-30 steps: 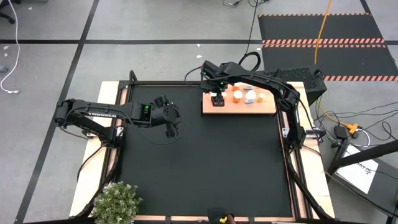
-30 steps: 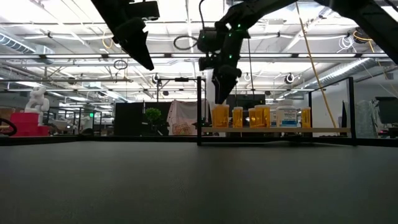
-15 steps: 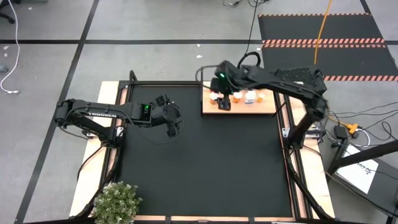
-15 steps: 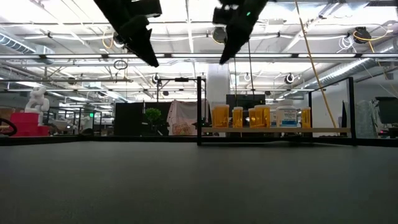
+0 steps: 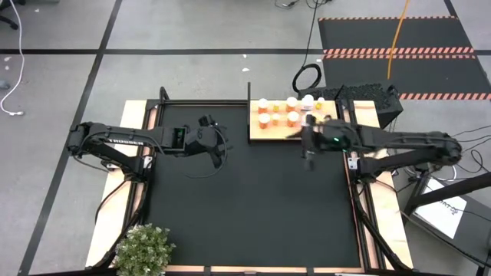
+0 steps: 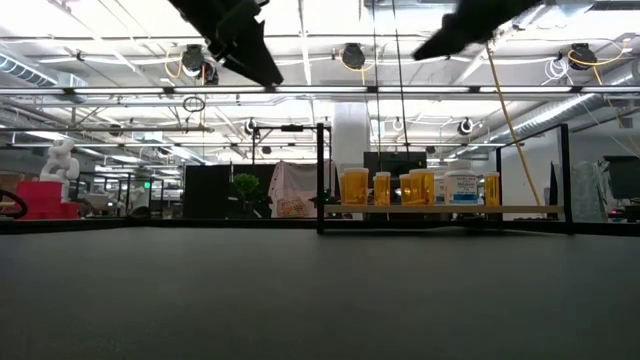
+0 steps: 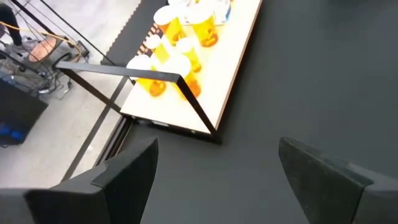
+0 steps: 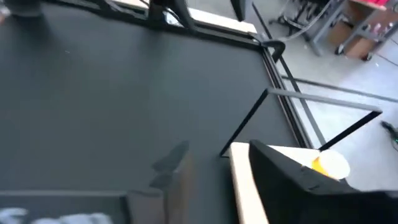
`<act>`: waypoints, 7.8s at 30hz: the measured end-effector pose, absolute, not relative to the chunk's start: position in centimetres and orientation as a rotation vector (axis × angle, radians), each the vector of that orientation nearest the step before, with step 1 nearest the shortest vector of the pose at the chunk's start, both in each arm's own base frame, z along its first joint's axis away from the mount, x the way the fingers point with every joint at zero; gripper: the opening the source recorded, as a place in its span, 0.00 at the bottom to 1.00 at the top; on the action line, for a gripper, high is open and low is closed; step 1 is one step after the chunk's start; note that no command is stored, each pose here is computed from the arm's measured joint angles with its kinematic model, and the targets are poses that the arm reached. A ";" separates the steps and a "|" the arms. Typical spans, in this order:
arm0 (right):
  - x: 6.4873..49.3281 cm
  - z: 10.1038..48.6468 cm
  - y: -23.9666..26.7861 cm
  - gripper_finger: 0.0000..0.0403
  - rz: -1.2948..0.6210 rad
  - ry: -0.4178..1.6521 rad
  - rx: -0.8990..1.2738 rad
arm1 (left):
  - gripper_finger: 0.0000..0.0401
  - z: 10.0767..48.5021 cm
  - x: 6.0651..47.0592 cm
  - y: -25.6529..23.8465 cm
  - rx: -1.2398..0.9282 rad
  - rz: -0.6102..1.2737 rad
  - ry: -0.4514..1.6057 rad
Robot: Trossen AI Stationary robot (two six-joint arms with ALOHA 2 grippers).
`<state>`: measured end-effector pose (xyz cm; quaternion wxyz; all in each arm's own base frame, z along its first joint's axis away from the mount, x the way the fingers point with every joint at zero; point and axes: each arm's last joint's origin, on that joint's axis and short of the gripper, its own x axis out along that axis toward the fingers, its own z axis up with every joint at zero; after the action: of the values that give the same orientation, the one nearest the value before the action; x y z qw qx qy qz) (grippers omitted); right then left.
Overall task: Pick and place medicine bottles onto shelf by color
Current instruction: Return to Home Position
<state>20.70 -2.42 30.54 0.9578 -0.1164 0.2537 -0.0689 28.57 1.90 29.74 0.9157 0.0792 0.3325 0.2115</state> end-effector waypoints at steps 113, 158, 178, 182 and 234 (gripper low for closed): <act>10.1 17.4 -0.7 0.00 -0.094 -0.038 -0.362 | 0.01 15.5 13.7 -1.3 0.054 0.196 0.103; 9.7 16.8 -0.4 0.00 -0.043 0.001 -0.268 | 0.01 15.2 12.6 -3.0 0.031 0.051 0.147; 9.7 17.6 -0.4 0.00 -0.055 -0.077 -0.275 | 0.01 16.6 9.6 -3.5 0.071 -0.131 0.018; 9.7 17.6 -0.4 0.00 -0.055 -0.078 -0.275 | 0.01 17.3 9.1 -3.3 0.073 -0.146 -0.008; 9.7 17.6 -0.4 0.00 -0.055 -0.080 -0.276 | 0.02 16.8 9.6 -1.7 0.175 -0.177 -0.032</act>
<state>9.66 -0.43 17.61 0.9894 -0.1373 -0.0398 -0.0276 9.59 -1.68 16.80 0.9921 0.0872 -0.0158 -0.0885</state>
